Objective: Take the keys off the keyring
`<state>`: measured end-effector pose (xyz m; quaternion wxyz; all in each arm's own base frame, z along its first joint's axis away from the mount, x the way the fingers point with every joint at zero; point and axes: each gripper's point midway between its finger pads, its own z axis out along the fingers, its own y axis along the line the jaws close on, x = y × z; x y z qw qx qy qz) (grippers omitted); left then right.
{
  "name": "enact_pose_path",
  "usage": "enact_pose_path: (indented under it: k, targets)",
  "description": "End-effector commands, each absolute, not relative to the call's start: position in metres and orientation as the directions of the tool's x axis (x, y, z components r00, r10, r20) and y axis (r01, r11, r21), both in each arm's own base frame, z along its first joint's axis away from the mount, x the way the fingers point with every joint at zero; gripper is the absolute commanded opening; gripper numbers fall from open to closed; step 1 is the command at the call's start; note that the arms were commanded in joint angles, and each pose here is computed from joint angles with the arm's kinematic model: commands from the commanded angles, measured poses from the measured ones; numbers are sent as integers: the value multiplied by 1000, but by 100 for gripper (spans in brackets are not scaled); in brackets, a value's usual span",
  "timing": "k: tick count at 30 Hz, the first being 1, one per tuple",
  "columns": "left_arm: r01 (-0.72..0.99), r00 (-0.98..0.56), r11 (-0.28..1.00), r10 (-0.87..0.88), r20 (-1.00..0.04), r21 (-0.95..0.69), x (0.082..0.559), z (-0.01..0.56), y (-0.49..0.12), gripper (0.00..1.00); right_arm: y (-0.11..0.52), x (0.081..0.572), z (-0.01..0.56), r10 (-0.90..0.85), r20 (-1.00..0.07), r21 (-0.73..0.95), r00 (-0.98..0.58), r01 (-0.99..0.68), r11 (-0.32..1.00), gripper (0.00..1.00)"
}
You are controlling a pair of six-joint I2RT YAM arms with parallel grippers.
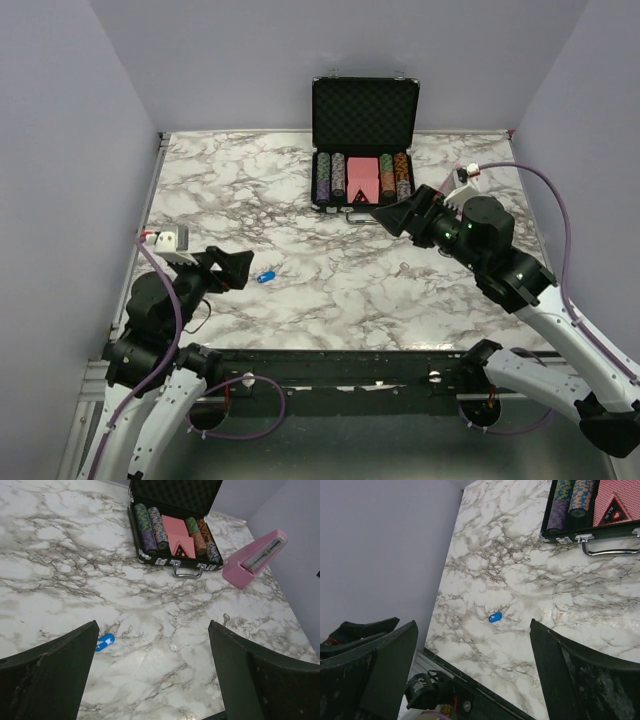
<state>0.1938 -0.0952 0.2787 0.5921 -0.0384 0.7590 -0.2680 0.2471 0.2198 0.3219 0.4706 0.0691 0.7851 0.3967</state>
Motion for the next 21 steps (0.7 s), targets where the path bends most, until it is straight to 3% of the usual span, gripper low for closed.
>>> enact_pose_path:
  k: [1,9,18,21]
  targets:
    - [215,-161,875,-406,-900,-434,193,272,-74,99,215,245,336,597,-623,767,-505,-248,591,100]
    - [188,-184,892,-378,-907,-410,184,238,-67,99,179,217,296,596,-608,747,-525,-122,654,100]
    - [171,-185,903,-362,-913,-393,188,232,-65,99,122,188,226,584,-589,617,-558,156,771,100]
    - [160,-186,908,-359,-915,-388,189,231,-63,99,119,183,231,596,-591,640,-544,135,757,100]
